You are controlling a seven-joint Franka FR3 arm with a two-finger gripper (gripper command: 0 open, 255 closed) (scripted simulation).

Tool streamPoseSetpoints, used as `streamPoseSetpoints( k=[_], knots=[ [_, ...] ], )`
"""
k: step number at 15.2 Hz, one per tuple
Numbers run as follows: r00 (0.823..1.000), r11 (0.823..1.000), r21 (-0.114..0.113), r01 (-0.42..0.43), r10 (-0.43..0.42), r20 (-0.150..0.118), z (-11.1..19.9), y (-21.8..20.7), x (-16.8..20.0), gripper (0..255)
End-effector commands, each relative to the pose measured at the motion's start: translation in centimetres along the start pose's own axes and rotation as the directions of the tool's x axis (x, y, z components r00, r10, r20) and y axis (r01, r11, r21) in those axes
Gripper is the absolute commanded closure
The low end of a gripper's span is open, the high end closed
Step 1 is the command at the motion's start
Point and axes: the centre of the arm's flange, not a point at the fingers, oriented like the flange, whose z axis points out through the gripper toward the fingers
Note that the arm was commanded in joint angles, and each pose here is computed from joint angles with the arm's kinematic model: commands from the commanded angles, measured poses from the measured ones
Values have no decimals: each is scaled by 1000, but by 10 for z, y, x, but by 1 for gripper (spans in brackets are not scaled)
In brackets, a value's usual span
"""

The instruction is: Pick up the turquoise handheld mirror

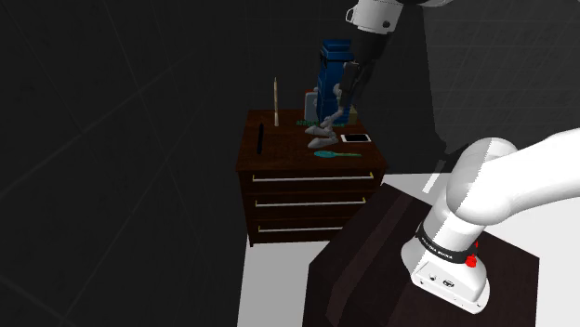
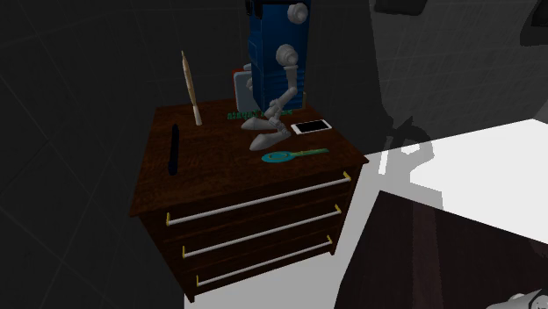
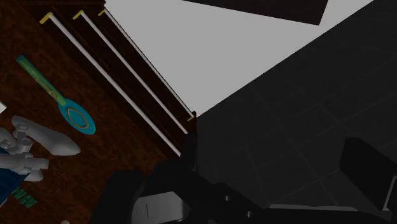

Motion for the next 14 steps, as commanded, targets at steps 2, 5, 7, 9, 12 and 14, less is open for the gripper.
streamPoseSetpoints(
  k=[2, 5, 7, 9, 12, 14],
  knots=[
    [1000, 1000, 1, 3, -3, 2, 9, 10, 3, 0],
    [1000, 1000, 3, 13, -13, 9, 36, 38, 12, 0],
    [1000, 1000, 5, 19, -19, 14, 54, 57, 18, 0],
    [1000, 1000, 6, 25, -25, 18, 72, 76, 23, 0],
    [999, 999, 9, 35, -35, 25, 99, 104, 32, 0],
    [999, 999, 11, 41, -41, 29, 117, 123, 38, 0]
  ],
)
